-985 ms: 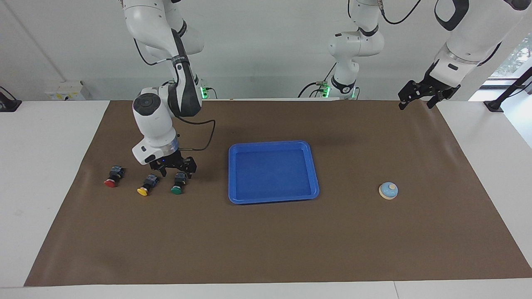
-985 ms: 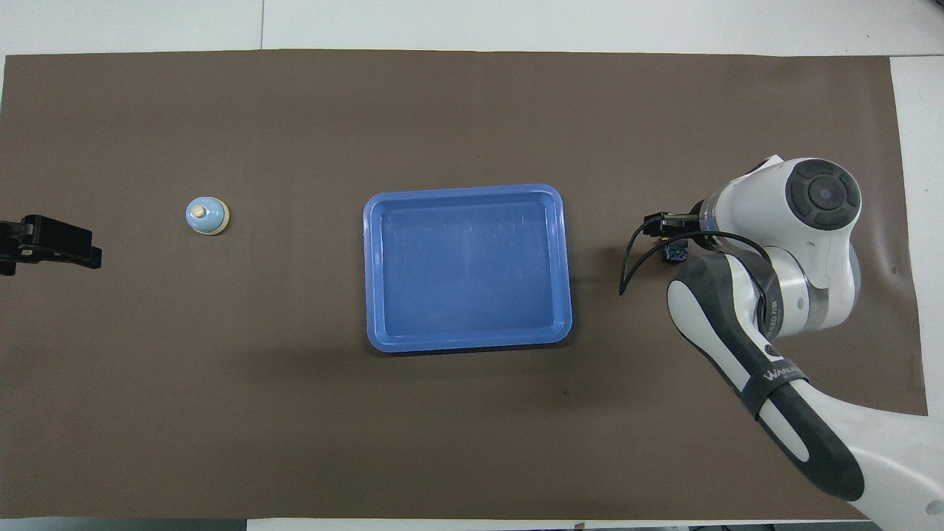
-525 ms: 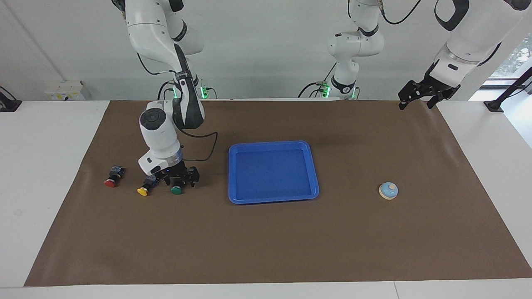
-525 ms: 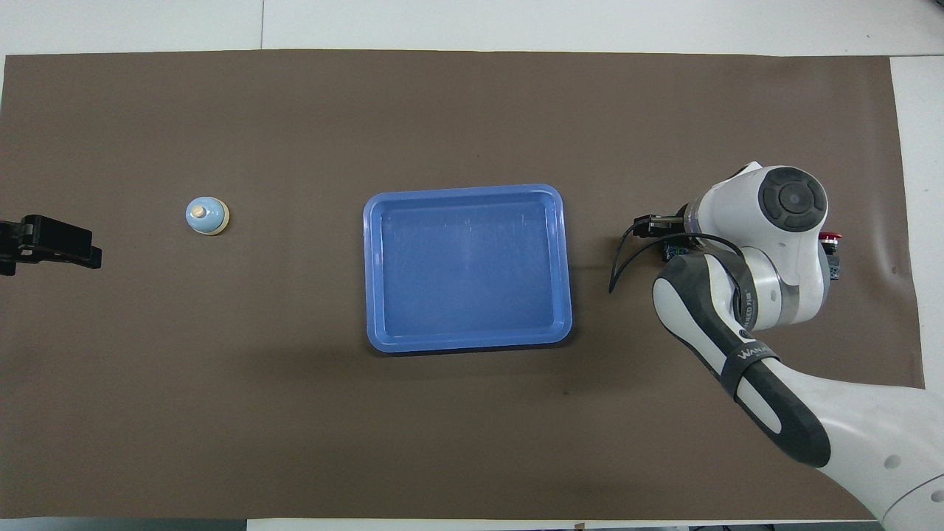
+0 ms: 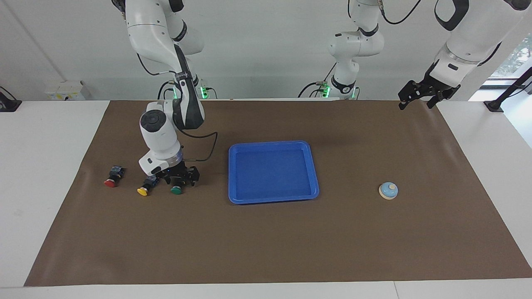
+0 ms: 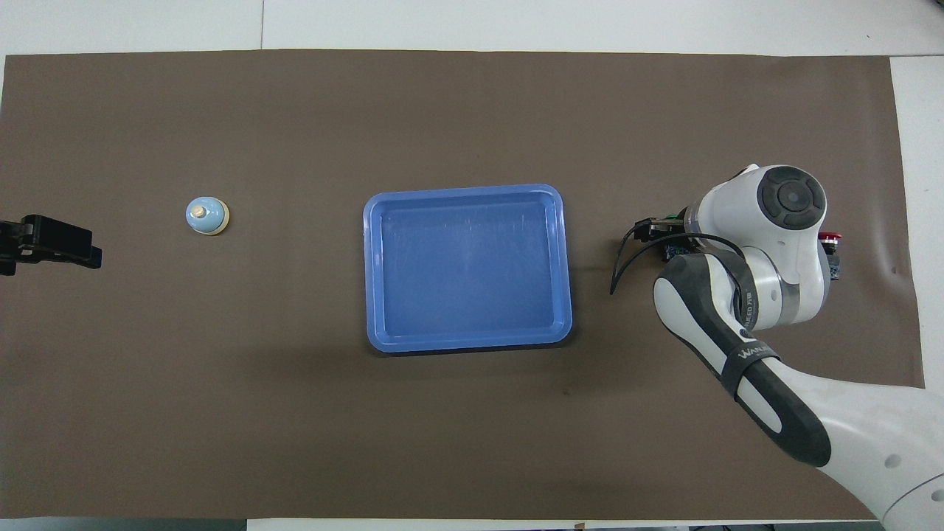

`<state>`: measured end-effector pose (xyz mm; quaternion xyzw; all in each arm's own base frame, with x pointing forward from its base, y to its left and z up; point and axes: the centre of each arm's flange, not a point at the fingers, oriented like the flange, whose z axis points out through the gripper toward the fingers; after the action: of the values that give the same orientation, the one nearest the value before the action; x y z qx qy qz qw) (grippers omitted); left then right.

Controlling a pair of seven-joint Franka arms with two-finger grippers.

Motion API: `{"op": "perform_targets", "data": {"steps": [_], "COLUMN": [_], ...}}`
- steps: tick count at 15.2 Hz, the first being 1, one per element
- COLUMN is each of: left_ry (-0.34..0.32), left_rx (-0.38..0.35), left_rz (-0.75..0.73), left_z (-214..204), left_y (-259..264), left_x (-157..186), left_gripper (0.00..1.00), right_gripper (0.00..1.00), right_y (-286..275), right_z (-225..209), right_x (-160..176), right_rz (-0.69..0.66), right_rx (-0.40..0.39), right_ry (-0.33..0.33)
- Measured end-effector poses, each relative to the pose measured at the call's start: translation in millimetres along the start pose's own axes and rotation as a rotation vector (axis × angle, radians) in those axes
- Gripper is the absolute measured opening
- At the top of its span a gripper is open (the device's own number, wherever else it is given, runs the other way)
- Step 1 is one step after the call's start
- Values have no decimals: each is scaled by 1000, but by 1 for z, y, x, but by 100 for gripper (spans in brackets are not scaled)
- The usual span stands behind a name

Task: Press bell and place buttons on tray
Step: 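Reach the right gripper to the green button and grasp it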

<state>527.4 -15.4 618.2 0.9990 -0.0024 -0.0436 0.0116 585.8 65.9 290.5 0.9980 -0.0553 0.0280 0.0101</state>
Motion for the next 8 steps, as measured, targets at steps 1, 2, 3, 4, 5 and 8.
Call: {"op": "perform_targets", "data": {"steps": [1, 2, 3, 4, 5, 8], "left_ry": [0, 0, 0, 0, 0, 0], "left_rx": [0, 0, 0, 0, 0, 0], "left_rz": [0, 0, 0, 0, 0, 0], "left_z": [0, 0, 0, 0, 0, 0], "left_y": [0, 0, 0, 0, 0, 0], "left_x": [0, 0, 0, 0, 0, 0], "left_gripper": [100, 100, 100, 100, 100, 100], "right_gripper": [97, 97, 93, 82, 70, 41], "right_y": [1, 3, 4, 4, 4, 4], "right_z": [0, 0, 0, 0, 0, 0], "right_x": [0, 1, 1, 1, 1, 1], "right_rz": [2, 4, 6, 7, 7, 11], "right_rx": [0, -1, -1, -1, -1, -1], "right_ry": [0, 0, 0, 0, 0, 1]}}
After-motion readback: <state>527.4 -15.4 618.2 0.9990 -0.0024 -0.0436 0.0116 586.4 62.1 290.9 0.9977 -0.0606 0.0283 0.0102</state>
